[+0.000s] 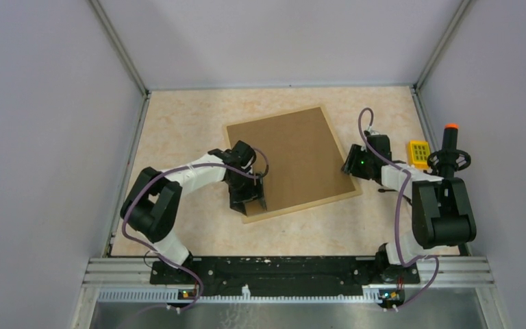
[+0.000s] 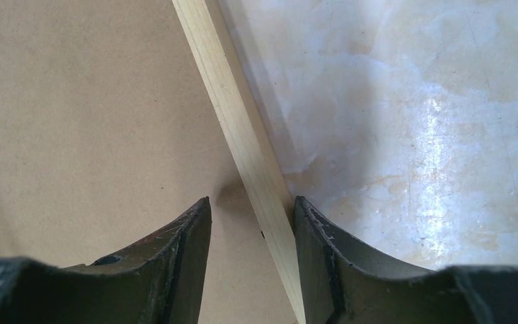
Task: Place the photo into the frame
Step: Adjust the photo frame item on the photo frame.
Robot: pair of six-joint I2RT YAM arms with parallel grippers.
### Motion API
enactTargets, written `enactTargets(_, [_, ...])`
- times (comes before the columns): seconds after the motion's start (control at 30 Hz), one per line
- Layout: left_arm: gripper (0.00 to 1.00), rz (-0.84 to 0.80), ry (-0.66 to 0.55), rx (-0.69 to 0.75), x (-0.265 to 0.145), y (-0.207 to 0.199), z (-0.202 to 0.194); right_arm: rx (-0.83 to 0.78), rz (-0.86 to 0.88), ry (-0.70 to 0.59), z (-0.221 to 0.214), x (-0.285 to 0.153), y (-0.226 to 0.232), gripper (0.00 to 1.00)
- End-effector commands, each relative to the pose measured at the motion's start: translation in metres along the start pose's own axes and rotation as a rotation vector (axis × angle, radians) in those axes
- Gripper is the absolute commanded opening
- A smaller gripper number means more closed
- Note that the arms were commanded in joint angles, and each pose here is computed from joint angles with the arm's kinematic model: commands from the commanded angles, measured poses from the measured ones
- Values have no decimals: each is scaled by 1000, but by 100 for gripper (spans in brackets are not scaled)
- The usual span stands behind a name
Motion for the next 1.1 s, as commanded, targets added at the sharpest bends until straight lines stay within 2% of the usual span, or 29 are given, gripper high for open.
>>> enactTargets(0.0, [73, -225, -224, 231, 0, -60, 51, 109, 195, 408, -76, -15, 28, 47])
enactTargets(0.33, [75, -12, -141, 323, 42, -69, 56, 136, 218, 420, -78, -12, 29, 46])
enactTargets(0.43, [75, 9, -148, 353, 54, -73, 54, 140, 220, 422, -79, -11, 29, 46])
enactTargets(0.73, [78, 43, -2, 413, 100, -70, 54, 142, 218, 425, -78, -10, 30, 46])
enactTargets(0.8, [79, 50, -1, 424, 99, -71, 56, 142, 216, 426, -78, -9, 30, 46])
enactTargets(0.93, [88, 68, -43, 483, 86, -74, 60, 138, 205, 423, -78, -10, 29, 46])
enactTargets(1.07, [98, -15, -106, 556, 50, -98, 65, 125, 164, 402, -75, -9, 24, 48])
Point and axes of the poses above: each gripper's point midway between its finger pads, its own x axis out along the fingers, its own y axis along the line the jaws close on, z = x × y, the point moved 8 cm from there along -x, back along the fingers, and after that the axes turned 8 degrees about x, right-handed, at the moved point
